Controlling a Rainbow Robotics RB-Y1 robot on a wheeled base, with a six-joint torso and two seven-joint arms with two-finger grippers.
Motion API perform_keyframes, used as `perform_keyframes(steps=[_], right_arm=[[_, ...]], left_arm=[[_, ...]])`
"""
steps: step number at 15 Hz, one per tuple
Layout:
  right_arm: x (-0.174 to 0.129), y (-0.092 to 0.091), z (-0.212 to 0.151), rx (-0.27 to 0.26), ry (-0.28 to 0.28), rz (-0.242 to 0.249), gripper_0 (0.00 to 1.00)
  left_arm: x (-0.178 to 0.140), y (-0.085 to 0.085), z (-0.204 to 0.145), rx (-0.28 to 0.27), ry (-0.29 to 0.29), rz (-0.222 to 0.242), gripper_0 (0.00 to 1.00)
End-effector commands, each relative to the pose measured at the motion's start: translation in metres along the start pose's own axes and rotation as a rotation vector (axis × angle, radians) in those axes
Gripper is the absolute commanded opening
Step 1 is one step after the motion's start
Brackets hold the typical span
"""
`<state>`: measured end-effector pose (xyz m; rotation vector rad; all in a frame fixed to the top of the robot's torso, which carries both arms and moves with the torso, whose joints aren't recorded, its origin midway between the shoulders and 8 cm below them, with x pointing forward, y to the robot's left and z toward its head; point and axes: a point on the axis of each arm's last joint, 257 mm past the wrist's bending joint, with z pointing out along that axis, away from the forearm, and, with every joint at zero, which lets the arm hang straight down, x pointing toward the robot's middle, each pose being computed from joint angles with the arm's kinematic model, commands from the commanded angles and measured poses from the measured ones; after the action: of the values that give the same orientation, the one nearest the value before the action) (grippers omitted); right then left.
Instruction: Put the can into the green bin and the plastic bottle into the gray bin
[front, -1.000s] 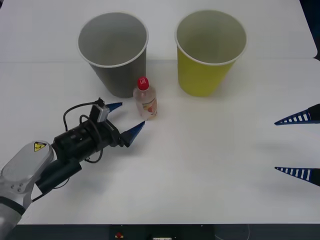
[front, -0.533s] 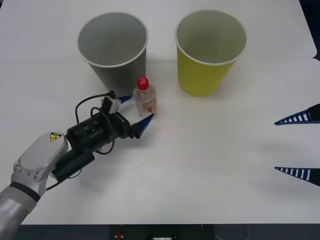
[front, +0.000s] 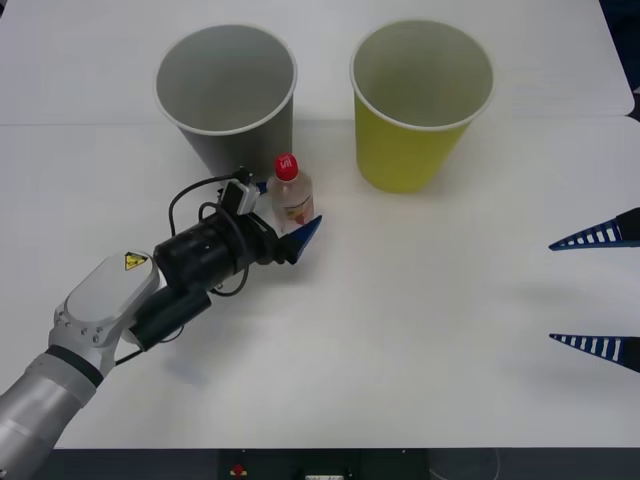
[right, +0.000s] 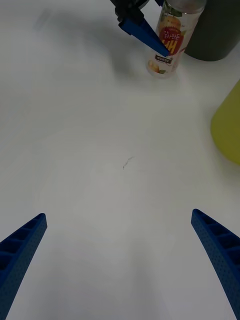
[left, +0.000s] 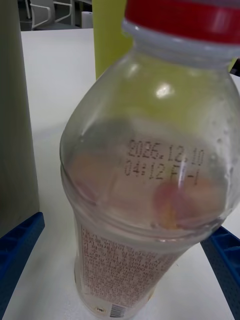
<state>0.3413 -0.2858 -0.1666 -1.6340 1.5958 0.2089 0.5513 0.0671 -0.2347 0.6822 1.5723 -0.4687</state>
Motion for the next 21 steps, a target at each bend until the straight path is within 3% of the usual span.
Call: perform_keyframes(steps=[1,2,3,5,12,14,21], right_arm=[[0.000,0.000,0.000,0.000,0.000,0.000,1.00],[0.000,0.000,0.000,0.000,0.000,0.000,1.00],[0.000,0.000,0.000,0.000,0.000,0.000,1.00],[0.000,0.000,0.000,0.000,0.000,0.000,1.00],[0.000,0.000,0.000,0.000,0.000,0.000,1.00],[0.000,0.000,0.000,0.000,0.000,0.000,1.00],[0.000,0.000,0.000,0.000,0.000,0.000,1.00]], left_arm=[[0.002,0.000,0.001,-0.011,0.005,0.002,1.00],[0.002,0.000,0.001,-0.009,0.004,0.002,1.00],[0.002,-0.001,0.001,-0.008,0.004,0.002,0.73],[0.002,-0.003,0.002,0.000,0.005,-0.002,0.00],[0.001,-0.013,0.000,0.039,0.000,-0.018,0.00],[0.004,-0.023,-0.006,0.087,0.001,-0.036,0.00],[-0.009,-0.061,-0.080,0.194,-0.020,0.004,0.00]])
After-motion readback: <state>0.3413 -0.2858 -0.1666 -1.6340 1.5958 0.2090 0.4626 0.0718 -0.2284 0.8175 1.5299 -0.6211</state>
